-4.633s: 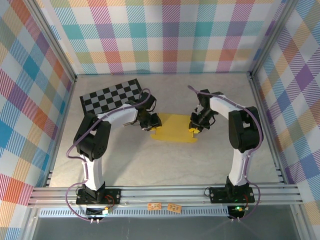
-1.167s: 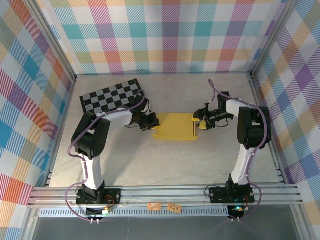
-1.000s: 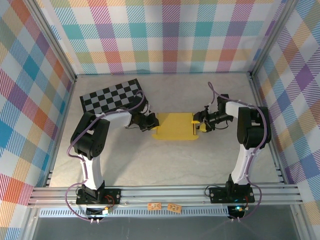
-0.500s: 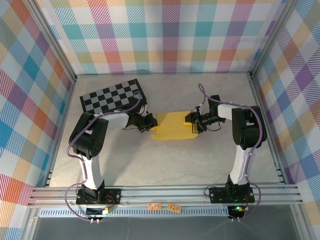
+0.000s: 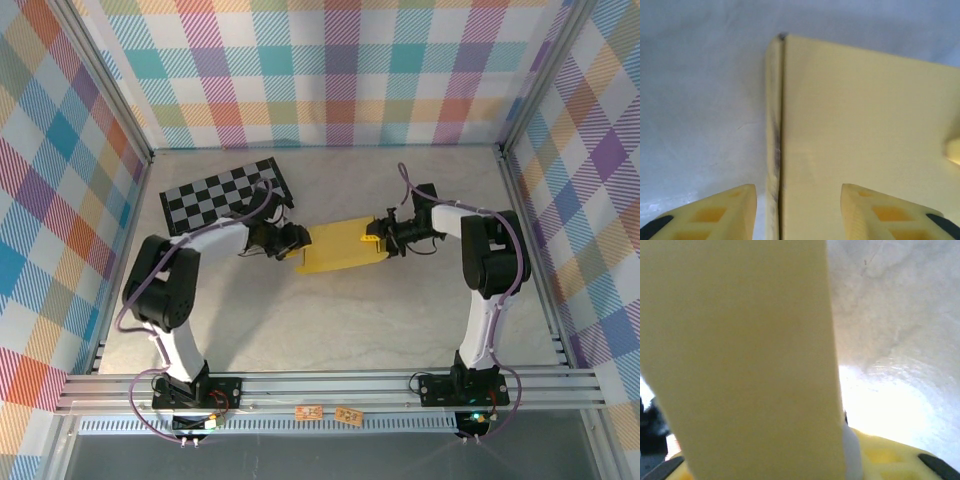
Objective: Fold the paper box
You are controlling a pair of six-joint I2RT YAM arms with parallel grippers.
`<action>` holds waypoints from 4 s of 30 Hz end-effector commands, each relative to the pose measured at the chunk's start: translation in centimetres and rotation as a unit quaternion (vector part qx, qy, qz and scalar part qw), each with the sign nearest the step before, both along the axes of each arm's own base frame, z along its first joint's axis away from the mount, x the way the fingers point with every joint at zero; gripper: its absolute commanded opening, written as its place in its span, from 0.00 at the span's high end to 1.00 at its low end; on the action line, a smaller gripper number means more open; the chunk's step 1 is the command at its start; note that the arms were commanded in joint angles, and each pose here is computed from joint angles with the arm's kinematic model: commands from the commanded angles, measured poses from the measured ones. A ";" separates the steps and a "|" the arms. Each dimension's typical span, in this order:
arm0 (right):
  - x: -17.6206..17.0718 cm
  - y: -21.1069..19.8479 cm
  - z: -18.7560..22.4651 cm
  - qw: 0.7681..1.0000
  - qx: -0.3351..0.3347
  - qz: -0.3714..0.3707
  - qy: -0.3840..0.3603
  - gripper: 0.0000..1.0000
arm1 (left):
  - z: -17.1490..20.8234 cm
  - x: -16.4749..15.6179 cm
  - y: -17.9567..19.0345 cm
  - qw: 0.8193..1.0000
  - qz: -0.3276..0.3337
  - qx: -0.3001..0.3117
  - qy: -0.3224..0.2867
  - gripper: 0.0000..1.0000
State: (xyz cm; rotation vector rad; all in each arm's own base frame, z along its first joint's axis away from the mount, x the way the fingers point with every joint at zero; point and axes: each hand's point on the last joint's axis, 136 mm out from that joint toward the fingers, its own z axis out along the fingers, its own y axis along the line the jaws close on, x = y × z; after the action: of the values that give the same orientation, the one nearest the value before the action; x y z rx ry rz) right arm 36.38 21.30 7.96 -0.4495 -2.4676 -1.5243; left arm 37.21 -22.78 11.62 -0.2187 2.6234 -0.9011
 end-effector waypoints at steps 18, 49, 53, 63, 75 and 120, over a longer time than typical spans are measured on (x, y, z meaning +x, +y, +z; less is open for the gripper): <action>-2.2 -3.9 4.9 0.956 0.032 -0.089 0.278 0.69 | 6.2 -8.7 -6.1 0.786 -0.401 0.207 -0.422 0.39; -3.4 -4.6 3.9 0.949 0.018 -0.099 0.298 0.74 | 6.8 -6.7 -6.8 0.719 -0.405 0.287 -0.487 0.27; -3.3 -4.6 4.3 0.950 0.020 -0.097 0.296 0.74 | 5.4 -6.7 -7.2 0.715 -0.436 0.274 -0.474 0.26; -3.7 -4.5 5.0 0.950 0.029 -0.098 0.296 0.74 | 2.6 -4.2 -9.5 0.711 -0.460 0.279 -0.454 0.25; -4.4 -4.1 4.6 0.944 0.044 -0.100 0.312 0.73 | 2.0 -4.6 -10.9 0.721 -0.491 0.246 -0.422 0.48; -9.1 -8.6 9.2 0.967 -0.201 -0.155 -0.006 0.49 | 2.1 -11.6 -6.8 0.776 -0.565 0.210 -0.183 0.66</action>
State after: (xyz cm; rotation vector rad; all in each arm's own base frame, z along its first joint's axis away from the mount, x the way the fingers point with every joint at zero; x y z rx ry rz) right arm 28.34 12.23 18.17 -1.0061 -2.6999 -1.1753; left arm 25.97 -30.20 14.20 1.6474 2.2599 -0.4760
